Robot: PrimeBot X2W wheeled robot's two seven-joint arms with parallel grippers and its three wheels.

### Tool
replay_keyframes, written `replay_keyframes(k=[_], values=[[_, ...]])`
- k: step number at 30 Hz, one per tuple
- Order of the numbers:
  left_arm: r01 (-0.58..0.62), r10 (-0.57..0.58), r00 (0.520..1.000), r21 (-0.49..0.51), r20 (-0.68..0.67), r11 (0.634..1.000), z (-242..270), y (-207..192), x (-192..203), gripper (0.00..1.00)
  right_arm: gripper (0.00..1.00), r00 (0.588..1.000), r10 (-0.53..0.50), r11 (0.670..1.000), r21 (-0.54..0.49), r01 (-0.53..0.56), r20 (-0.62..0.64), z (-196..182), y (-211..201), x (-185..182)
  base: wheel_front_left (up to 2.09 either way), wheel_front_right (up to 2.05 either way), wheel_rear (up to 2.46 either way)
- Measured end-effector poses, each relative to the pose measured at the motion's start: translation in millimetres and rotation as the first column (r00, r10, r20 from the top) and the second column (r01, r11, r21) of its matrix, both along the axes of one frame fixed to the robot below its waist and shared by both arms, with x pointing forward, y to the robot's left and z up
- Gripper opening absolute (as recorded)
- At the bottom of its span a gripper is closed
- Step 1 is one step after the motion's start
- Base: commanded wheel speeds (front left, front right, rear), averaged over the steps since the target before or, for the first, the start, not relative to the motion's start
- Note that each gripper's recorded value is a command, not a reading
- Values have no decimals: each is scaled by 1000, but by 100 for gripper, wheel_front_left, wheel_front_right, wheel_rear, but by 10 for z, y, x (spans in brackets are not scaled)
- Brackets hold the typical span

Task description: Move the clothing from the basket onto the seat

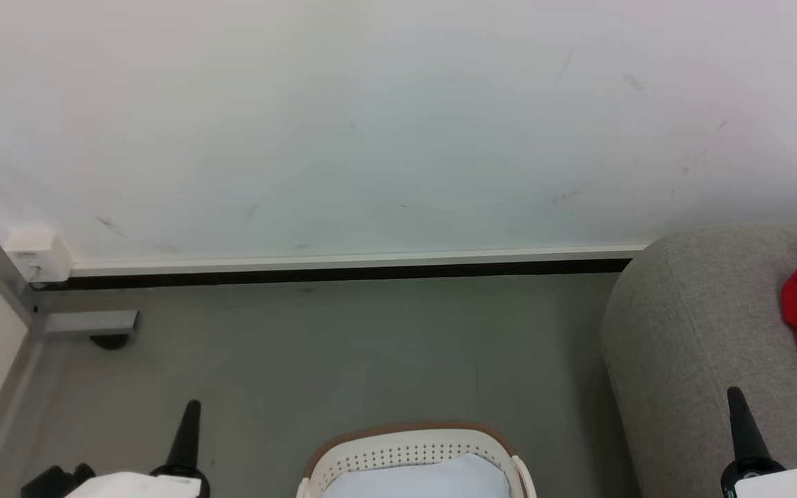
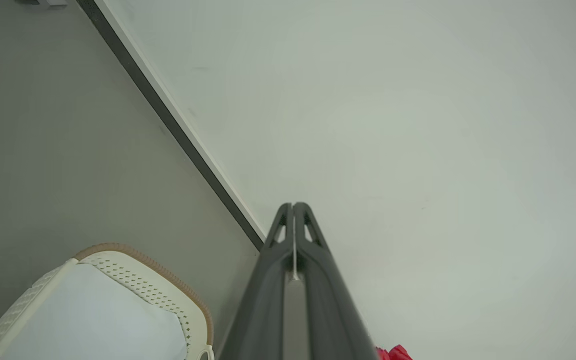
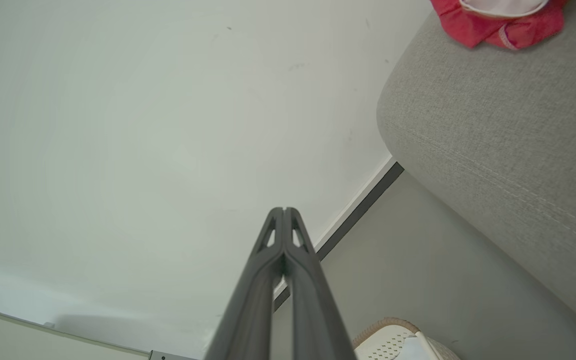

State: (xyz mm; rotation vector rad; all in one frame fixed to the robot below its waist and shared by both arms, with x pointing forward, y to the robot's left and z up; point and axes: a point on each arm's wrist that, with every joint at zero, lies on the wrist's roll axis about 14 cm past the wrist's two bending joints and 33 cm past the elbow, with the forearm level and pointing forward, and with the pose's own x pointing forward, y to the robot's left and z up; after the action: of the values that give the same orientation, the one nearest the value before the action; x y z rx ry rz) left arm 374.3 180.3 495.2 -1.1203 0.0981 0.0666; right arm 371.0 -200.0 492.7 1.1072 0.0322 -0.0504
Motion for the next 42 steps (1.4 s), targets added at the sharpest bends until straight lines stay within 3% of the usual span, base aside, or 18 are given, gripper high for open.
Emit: replay_keyframes(k=[18,42], values=[[-8,13,1000,-167,28,986,84,65,57,0,0,1000,0,986,168,-2,17,58,-5,74,0,0,0],[-3,29,997,-348,70,937,196,139,121,0,0,999,1,934,356,-17,46,134,7,164,0,0,0]])
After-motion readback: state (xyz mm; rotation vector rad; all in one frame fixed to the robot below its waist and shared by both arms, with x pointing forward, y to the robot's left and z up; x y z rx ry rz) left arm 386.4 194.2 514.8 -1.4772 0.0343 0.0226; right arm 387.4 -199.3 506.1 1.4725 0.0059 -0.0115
